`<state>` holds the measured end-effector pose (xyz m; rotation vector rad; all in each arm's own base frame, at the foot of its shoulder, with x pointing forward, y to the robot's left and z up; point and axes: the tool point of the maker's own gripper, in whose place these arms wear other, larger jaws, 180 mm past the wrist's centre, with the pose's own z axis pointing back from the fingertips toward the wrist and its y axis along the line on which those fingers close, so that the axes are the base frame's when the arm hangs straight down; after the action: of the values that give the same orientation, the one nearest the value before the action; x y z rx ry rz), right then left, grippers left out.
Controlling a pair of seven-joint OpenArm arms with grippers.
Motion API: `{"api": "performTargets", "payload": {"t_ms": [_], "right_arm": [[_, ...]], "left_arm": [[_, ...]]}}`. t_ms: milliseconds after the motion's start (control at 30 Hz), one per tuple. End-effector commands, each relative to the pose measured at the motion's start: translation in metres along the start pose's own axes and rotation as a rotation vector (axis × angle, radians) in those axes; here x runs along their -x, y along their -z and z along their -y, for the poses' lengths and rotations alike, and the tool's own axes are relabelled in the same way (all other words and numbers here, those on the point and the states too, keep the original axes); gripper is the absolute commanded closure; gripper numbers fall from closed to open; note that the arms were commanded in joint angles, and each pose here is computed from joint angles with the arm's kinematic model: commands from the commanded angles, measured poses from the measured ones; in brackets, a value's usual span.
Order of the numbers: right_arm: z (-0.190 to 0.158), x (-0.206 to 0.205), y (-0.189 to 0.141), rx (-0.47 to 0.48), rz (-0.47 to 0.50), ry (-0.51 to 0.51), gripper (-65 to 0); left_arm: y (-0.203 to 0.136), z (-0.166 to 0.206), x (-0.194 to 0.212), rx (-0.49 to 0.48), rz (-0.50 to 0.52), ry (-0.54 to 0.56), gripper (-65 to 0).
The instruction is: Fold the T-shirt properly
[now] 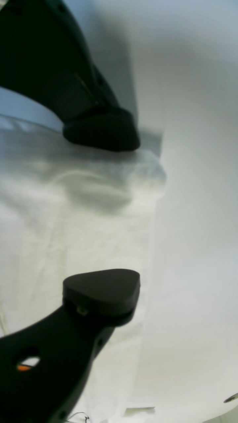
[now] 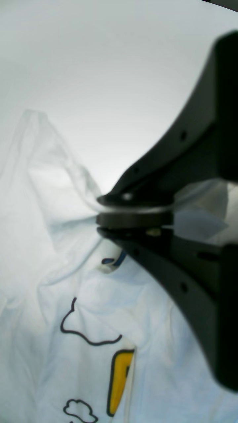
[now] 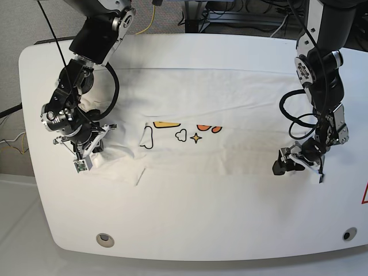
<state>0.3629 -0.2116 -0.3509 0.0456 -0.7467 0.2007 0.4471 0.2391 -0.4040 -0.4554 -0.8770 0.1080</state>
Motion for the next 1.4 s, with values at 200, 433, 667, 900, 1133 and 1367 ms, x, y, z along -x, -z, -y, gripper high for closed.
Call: {"api": "performTargets", "payload": {"t_ms": [200,433,667,900,1133,1367], "right_arm": [[0.004,-0.021,-0.006,0.012,0.063,-0.013,0.0],[0.005,-0.021,-0.006,0.012,0.063,-0.011,0.0],[0.005,-0.021,-0.006,0.012,0.063,-0.011,0.0],[0.005,-0.021,-0.006,0.012,0.063,-0.011,0.0],[0.005,-0.02,-0.006,0.012,0.062,-0.011,0.0],[0.005,-0.021,-0.006,0.012,0.063,-0.011,0.0]], "left_arm": [[0.006,0.012,-0.006,0.021,-0.006,0.014,-52.8],[0.008,0.015,-0.003,0.026,-0.022,0.028,-52.5],[0.015,0.026,0.006,0.046,-0.047,0.043,-36.1],[0.014,0.025,0.007,0.043,-0.05,0.045,-10.0],[0.015,0.026,0.01,0.044,-0.071,0.072,-4.0],[0.009,0.016,0.007,0.025,-0.073,0.086,-2.9]]}}
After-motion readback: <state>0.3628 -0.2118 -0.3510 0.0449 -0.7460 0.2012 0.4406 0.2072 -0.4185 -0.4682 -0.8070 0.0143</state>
